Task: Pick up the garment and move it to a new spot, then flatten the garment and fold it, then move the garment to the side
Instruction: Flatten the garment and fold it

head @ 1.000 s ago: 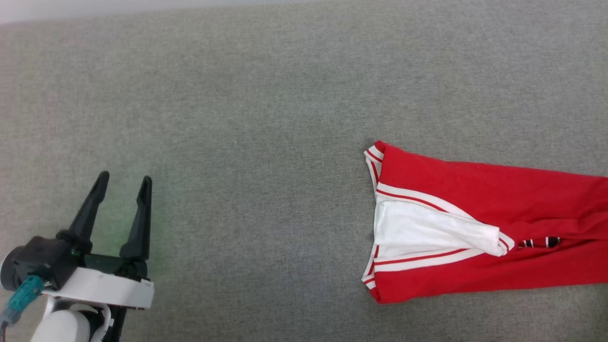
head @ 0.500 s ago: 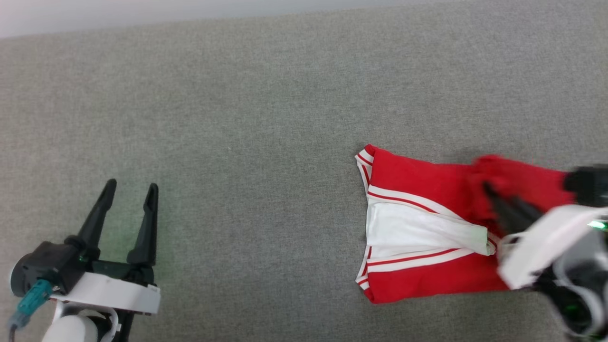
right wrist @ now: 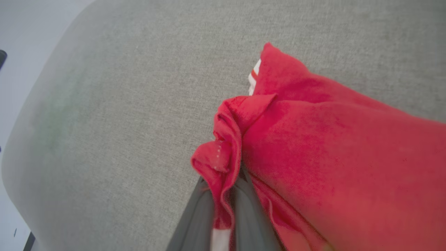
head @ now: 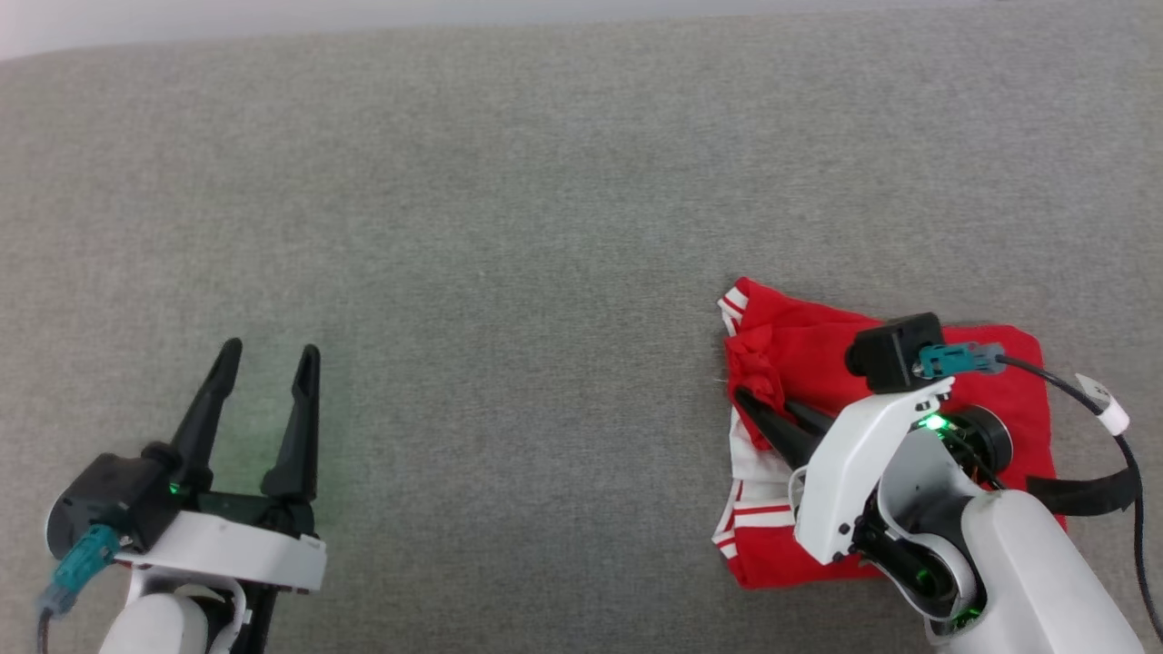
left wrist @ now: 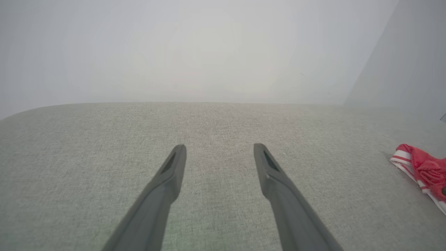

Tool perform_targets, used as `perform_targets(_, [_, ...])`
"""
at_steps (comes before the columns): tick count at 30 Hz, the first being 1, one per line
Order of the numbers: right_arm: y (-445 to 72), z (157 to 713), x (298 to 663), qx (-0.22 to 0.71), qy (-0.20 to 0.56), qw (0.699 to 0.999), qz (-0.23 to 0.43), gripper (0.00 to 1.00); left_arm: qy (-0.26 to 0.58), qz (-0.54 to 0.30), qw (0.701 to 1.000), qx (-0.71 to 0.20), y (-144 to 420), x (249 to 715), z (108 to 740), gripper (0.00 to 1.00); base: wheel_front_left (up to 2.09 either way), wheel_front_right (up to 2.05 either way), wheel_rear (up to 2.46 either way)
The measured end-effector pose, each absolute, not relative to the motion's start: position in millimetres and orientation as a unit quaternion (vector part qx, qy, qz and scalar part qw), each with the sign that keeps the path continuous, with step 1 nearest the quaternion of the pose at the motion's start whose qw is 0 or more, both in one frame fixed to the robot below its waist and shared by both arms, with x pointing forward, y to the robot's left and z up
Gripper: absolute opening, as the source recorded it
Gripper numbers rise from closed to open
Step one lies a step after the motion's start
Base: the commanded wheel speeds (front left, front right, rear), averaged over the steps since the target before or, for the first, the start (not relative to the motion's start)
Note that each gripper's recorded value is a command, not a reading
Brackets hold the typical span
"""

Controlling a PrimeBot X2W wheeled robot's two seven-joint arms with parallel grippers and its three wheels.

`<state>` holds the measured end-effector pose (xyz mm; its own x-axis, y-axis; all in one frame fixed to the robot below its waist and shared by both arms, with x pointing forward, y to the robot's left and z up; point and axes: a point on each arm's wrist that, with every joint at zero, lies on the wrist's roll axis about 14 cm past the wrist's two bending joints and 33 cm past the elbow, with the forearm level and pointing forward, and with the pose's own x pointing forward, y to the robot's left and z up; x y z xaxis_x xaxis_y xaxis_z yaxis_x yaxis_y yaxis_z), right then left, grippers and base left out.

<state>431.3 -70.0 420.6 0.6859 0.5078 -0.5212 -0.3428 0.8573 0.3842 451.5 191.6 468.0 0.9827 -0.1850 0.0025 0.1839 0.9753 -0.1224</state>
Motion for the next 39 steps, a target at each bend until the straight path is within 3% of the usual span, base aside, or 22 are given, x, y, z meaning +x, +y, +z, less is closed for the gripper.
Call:
perform_targets(9, [-61.4, 398.4, 437.7, 0.122, 0.329, 0.906, 0.238, 0.01, 0.003, -0.079, 0.995, -0.065, 199.0, 448.5, 469.7, 1.0, 0.0, 0.0, 0.0])
perform_targets(11, [-59.1, 401.3, 438.6, 0.121, 0.322, 0.907, 0.243, 0.45, 0.002, -0.077, 0.995, -0.067, 199.6, 448.5, 470.4, 1.0, 0.0, 0.0, 0.0])
perform_targets(12, [-57.3, 404.5, 439.4, 0.121, 0.316, 0.908, 0.246, 0.85, 0.002, -0.077, 0.995, -0.069, 199.1, 448.4, 470.5, 1.0, 0.0, 0.0, 0.0])
perform_targets(13, [-56.4, 407.3, 439.4, 0.123, 0.313, 0.908, 0.249, 1.0, 0.002, -0.077, 0.995, -0.07, 198.4, 447.9, 470.3, 1.0, 0.0, 0.0, 0.0])
perform_targets(18, [-66.8, 427.9, 442.9, 0.123, 0.28, 0.919, 0.248, 1.0, 0.002, -0.087, 0.994, -0.072, 191.7, 446.2, 471.8, 1.0, 0.0, 0.0, 0.0])
perform_targets(26, [-136.6, 477.3, 460.2, 0.128, 0.168, 0.962, 0.173, 1.0, -0.017, -0.115, 0.991, -0.061, 175.1, 449.4, 486.7, 1.0, 0.0, 0.0, 0.0])
perform_targets(39, [-228.7, 494.3, 434.9, 0.079, 0.062, 0.994, 0.052, 1.0, -0.045, -0.158, 0.985, -0.058, 146.2, 449.0, 508.7, 1.0, 0.0, 0.0, 0.0])
